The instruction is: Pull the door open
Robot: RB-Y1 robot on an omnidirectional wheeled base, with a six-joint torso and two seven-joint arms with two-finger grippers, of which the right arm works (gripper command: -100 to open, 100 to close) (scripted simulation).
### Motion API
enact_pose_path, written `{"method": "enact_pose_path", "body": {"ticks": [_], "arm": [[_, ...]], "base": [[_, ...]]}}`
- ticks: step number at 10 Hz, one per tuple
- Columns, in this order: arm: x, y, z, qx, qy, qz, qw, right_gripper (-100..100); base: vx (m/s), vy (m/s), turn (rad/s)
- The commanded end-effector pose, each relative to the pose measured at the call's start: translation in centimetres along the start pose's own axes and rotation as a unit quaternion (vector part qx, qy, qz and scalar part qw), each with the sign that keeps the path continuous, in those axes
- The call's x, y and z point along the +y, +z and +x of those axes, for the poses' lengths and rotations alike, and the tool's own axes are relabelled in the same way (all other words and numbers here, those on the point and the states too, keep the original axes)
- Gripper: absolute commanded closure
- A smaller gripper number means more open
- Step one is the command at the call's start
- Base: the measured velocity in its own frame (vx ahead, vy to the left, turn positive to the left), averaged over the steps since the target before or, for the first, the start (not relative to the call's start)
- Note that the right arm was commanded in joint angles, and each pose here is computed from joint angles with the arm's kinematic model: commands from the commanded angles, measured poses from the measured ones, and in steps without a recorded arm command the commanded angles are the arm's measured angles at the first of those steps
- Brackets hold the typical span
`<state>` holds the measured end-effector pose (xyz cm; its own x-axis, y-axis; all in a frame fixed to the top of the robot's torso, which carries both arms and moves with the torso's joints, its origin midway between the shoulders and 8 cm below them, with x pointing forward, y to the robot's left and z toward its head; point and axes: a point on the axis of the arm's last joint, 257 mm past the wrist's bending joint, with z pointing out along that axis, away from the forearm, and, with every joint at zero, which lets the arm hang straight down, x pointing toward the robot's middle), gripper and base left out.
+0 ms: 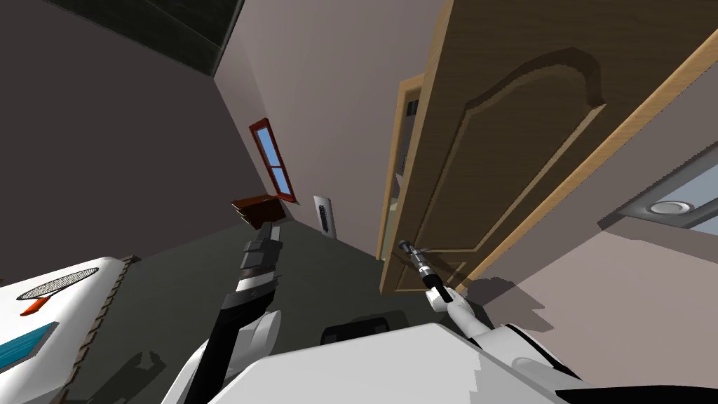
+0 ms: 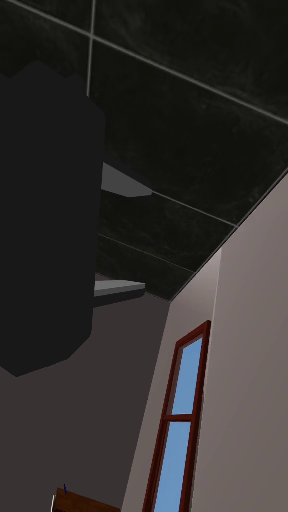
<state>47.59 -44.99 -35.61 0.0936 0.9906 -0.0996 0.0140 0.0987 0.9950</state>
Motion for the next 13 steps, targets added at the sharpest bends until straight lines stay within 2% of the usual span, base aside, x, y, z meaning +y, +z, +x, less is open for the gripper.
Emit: {"method": "enact_pose_path", "body": {"ticks": [1,6,8,9,10,13], "arm": [[0.0,-0.04,0.8,0.013,-0.001,-0.001,0.9999,100],[0.4,-0.24,2.7,0.050,-0.001,-0.007,0.9987,100],[0.5,-0.31,3.2,0.059,-0.001,-0.008,0.9982,100],[0.3,-0.33,2.9,0.055,-0.001,-0.006,0.9985,100],[0.1,-1.27,2.7,0.065,-0.001,-0.007,0.9978,100],[0.2,-2.41,2.2,0.078,-0.002,-0.010,0.9969,100]], "base": [[-0.251,-0.077,0.118],[-0.216,-0.098,0.104],[-0.175,-0.083,0.053],[-0.076,-0.038,0.022],[-0.131,-0.033,0.129],[-0.173,-0.067,0.115]]}}
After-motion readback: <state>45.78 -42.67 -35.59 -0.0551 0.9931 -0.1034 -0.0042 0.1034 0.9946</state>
